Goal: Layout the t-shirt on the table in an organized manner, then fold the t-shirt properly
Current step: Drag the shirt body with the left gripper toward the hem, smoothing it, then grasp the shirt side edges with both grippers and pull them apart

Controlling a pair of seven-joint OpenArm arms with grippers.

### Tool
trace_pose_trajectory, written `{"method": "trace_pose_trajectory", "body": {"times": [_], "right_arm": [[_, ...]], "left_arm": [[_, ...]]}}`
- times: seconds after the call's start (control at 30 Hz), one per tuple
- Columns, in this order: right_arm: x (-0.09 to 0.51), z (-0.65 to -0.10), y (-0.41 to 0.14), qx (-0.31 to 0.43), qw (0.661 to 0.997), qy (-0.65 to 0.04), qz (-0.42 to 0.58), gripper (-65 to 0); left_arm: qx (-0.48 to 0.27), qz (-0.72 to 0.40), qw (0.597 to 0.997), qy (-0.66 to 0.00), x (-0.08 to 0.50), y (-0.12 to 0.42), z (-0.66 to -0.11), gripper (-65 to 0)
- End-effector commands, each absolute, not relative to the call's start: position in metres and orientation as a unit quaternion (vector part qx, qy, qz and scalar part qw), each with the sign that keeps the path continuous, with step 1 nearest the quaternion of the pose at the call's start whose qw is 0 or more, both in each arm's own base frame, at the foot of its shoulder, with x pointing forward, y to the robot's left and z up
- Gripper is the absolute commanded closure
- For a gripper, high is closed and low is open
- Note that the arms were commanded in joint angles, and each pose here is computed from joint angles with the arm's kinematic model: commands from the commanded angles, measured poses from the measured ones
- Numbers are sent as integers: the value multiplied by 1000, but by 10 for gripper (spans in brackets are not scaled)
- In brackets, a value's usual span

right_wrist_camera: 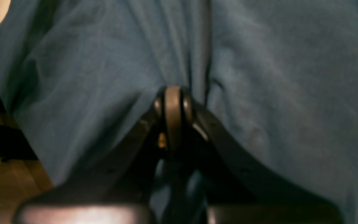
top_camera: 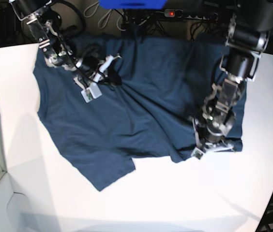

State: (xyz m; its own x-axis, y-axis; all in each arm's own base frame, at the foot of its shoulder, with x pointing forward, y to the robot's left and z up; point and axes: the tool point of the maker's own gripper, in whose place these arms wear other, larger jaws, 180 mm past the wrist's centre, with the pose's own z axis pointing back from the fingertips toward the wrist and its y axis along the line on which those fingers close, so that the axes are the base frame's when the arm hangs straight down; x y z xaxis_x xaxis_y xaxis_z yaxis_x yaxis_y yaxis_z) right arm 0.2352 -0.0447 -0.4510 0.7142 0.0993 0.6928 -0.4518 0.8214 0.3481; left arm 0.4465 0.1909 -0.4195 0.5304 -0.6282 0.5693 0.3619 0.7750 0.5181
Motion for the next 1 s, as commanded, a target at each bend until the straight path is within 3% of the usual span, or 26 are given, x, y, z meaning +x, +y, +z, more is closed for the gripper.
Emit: {"method": "trace_pose_trajectory", "body": {"times": [0.0, 0.17, 0.37, 0.57, 0.77, 0.97], "right_arm": [[196, -497, -91, 158, 941, -238, 182, 0], [192, -500, -100, 150, 943, -233, 183, 0], [192, -500, -120, 135, 949, -235, 159, 0], [196, -498, -120, 135, 949, -238, 158, 0], [208, -485, -103, 149, 941, -261, 159, 0], [229, -436, -82, 166, 920, -305, 183, 0]], "left_arm": [[176, -284, 847, -413, 465, 192, -403, 0], [179, -276, 839, -434, 494, 210, -394, 0], [208, -253, 818, -473, 539, 247, -338, 0], [221, -247, 806, -490, 555, 247, -305, 0], [209, -271, 814, -469, 509, 208, -331, 0], [181, -239, 828, -474, 445, 181, -333, 0]]}}
